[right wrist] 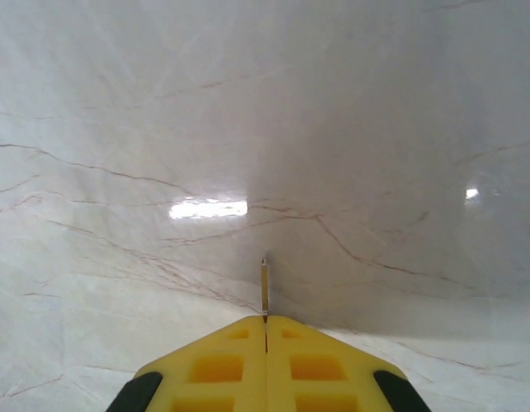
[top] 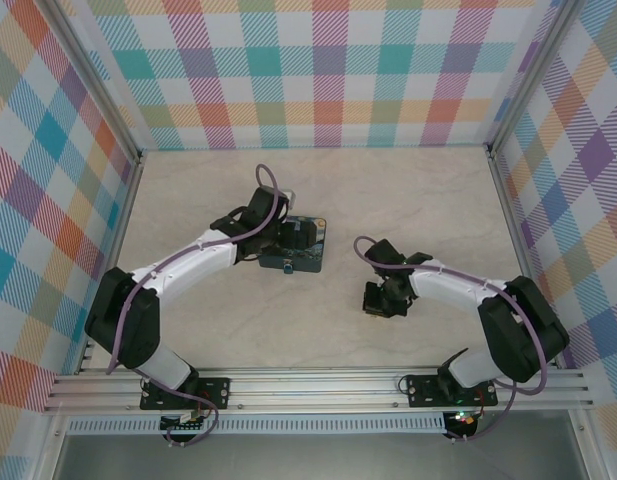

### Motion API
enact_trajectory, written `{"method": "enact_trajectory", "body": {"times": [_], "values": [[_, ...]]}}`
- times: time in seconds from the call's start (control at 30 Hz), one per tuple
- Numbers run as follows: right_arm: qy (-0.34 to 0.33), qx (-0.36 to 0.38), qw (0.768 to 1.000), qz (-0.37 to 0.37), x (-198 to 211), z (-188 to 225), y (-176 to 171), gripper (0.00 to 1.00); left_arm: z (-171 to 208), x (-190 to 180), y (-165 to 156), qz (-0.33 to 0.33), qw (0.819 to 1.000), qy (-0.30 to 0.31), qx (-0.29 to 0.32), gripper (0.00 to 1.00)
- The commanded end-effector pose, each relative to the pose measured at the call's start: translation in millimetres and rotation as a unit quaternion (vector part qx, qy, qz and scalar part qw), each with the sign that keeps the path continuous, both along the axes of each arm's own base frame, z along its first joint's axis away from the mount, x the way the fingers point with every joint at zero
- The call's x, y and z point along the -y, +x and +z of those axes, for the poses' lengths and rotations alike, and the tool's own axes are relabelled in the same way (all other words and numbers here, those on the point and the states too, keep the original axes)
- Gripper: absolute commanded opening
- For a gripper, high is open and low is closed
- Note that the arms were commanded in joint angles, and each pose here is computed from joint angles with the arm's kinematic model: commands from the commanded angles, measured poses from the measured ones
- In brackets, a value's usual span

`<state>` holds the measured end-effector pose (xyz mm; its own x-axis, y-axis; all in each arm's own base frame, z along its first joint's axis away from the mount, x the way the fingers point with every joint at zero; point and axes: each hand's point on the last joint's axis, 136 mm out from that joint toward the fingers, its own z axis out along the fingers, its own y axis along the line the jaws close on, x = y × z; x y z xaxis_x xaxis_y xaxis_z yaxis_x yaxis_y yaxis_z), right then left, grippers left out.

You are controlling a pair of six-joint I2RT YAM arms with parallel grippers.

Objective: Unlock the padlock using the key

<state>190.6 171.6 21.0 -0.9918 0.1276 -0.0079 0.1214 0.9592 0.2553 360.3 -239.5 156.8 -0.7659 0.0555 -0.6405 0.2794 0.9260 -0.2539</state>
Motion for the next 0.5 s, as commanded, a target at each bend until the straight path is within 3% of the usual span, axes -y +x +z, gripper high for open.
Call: {"method": "enact_trajectory", "body": {"times": [0.0,0.13,0.27,0.37,0.47], "values": [[0.005,0.025,1.0,0.006,0,8,4,0.0,16,-13,-5,0.007,1.0,0.003,0.015,1.0],[0.029,0.058,0.998,0.021,-7,24,11,0.0,30,-18,-6,0.011,1.0,-0.01,0.023,1.0],[0.116,0.153,0.98,0.054,-32,66,30,0.0,51,-14,-13,-0.004,0.998,-0.052,0.032,1.0],[0.202,0.252,0.942,0.096,-56,114,41,0.0,83,6,-26,-0.065,0.989,-0.119,0.062,1.0],[0.265,0.339,0.89,0.147,-73,159,44,0.0,122,29,-51,-0.155,0.96,-0.204,0.11,1.0]]}}
